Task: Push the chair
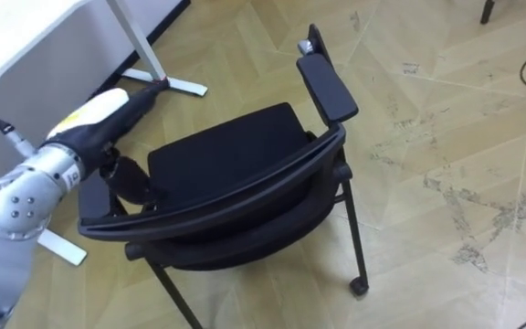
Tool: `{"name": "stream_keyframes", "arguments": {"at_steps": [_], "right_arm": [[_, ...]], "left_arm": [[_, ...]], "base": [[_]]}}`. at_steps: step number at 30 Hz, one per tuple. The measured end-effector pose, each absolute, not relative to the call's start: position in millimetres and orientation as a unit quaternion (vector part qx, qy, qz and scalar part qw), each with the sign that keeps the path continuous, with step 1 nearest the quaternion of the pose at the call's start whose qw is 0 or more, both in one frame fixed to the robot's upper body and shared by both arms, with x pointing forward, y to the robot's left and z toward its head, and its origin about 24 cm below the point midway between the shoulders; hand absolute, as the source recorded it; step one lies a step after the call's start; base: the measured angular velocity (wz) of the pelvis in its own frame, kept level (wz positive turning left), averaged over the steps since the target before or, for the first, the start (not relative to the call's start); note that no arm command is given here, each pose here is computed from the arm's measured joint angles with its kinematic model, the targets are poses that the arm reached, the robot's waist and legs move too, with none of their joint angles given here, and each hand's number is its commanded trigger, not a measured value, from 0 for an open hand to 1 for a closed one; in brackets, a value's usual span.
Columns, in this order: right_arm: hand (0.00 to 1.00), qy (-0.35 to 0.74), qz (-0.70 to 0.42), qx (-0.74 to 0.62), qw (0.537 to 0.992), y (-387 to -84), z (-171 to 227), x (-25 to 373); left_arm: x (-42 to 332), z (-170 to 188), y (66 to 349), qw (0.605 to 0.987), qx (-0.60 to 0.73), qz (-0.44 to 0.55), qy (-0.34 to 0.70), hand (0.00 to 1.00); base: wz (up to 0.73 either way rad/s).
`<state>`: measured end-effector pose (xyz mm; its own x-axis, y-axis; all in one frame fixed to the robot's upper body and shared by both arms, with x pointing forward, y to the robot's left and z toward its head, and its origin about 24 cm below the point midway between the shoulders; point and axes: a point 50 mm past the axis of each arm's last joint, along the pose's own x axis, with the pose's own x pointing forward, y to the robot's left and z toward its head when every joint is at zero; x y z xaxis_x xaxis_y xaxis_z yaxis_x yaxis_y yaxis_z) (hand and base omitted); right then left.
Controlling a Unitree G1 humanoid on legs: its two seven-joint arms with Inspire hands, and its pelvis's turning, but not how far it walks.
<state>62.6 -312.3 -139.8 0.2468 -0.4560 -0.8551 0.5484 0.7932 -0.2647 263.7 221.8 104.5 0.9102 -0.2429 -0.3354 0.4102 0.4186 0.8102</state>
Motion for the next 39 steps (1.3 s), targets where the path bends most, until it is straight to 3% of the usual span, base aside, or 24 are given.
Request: {"name": "stream_keyframes", "arguments": {"at_steps": [18,39], "right_arm": [[0.0,0.531,-0.306,0.053,0.788,-316.3,-138.3,65.6],[0.0,0.546,-0.269,0.05,0.792,-309.8,-139.8,74.9]], "left_arm": [[252.6,92.2,207.5,0.793,0.487,-0.323,0.172,0.0],[245.4,87.8,216.2,0.746,0.467,-0.391,0.271,0.0]], "base": [[0.01],[-0.01]]}}
